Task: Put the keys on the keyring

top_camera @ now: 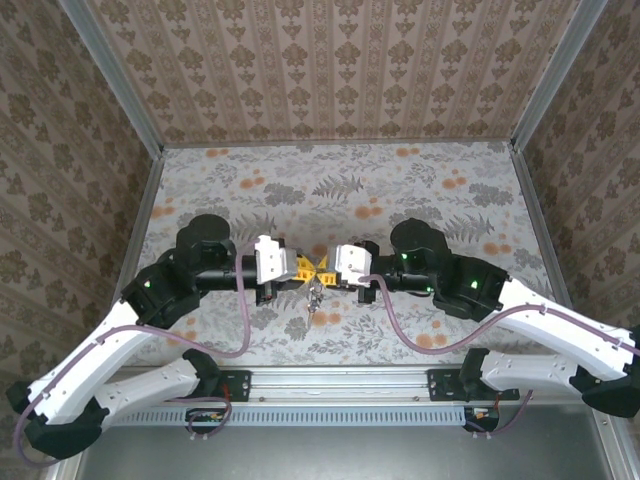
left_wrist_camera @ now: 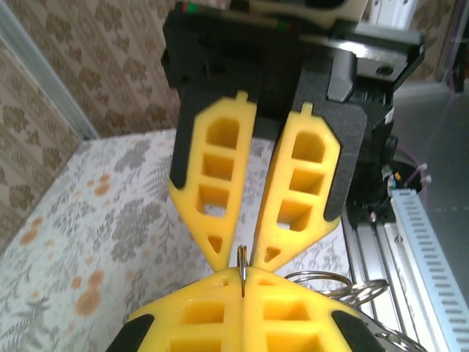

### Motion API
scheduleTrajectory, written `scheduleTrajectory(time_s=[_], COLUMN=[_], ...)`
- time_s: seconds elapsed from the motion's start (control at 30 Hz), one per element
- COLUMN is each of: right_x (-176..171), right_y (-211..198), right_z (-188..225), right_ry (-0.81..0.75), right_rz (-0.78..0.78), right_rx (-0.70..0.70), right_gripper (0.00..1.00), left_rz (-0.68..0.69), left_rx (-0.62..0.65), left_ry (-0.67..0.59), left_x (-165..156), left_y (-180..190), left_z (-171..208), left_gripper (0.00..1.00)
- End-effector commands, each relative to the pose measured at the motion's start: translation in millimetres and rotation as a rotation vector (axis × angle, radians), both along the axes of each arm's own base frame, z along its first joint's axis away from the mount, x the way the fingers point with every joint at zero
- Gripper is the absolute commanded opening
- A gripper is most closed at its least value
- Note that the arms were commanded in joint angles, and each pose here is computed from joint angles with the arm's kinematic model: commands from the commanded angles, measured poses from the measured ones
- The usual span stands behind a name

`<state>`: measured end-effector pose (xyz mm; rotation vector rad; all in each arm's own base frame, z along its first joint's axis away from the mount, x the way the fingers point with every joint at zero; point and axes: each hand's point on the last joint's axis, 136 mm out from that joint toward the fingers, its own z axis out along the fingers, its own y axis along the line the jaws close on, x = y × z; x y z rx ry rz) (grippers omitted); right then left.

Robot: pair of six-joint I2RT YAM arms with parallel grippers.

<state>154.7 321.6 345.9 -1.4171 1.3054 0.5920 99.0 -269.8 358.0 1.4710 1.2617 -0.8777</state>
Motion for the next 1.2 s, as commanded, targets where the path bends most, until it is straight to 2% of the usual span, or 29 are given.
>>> scheduleTrajectory(time_s=[0.0,0.13,0.2,0.33,0.5,0.57,0.6,0.83,0.93,1.0,1.03,1.17], right_x=[-4.4,-5.2,-5.9,-6.6,-3.2,5.4,9.5,17.0,19.7,23.7,24.6,26.8], right_y=[1.0,-0.9,-2.6,-9.4,-18.3,-17.8,-16.4,-10.0,-8.6,-8.2,-7.8,-5.9], right_z=[3.2,6.4,9.6,19.0,25.8,20.4,15.1,4.2,0.1,-5.5,-5.9,-8.1], right_ry=[0.004,0.005,-0.003,-0.029,-0.042,-0.037,-0.03,-0.017,-0.023,-0.026,-0.029,-0.03], right_rz=[0.026,0.025,0.025,0.016,-0.018,-0.057,-0.071,-0.082,-0.088,-0.106,-0.109,-0.118], right_rx=[0.029,0.047,0.061,0.107,0.121,0.082,0.056,0.004,-0.02,-0.045,-0.051,-0.056], right_gripper=[0.13,0.1,0.0,0.0,0.0,0.0,0.0,0.0,0.0,0.0,0.0,0.0], left_rz=[-0.133,-0.151,-0.162,-0.158,-0.034,0.018,0.031,0.052,0.052,0.059,0.068,0.066], left_rx=[-0.175,-0.22,-0.242,-0.254,-0.052,0.023,0.052,0.183,0.215,0.239,0.245,0.226], left_ry=[-0.021,-0.018,-0.008,0.006,0.027,-0.004,-0.019,-0.067,-0.073,-0.077,-0.079,-0.086], left_x=[-22.6,-26.6,-27.9,-25.4,-2.8,4.6,6.2,13.0,15.1,17.5,19.4,17.9], left_y=[-3.2,-1.7,-1.6,-2.9,-10.2,-11.2,-11.6,-18.1,-23.1,-24.8,-24.5,-23.6], left_z=[39.7,45.6,47.5,45.8,12.5,2.1,-1.1,-17.1,-24.5,-29.2,-30.2,-28.5], left_gripper=[0.0,0.0,0.0,0.0,0.0,0.1,0.11,0.14,0.13,0.02,0.0,0.0])
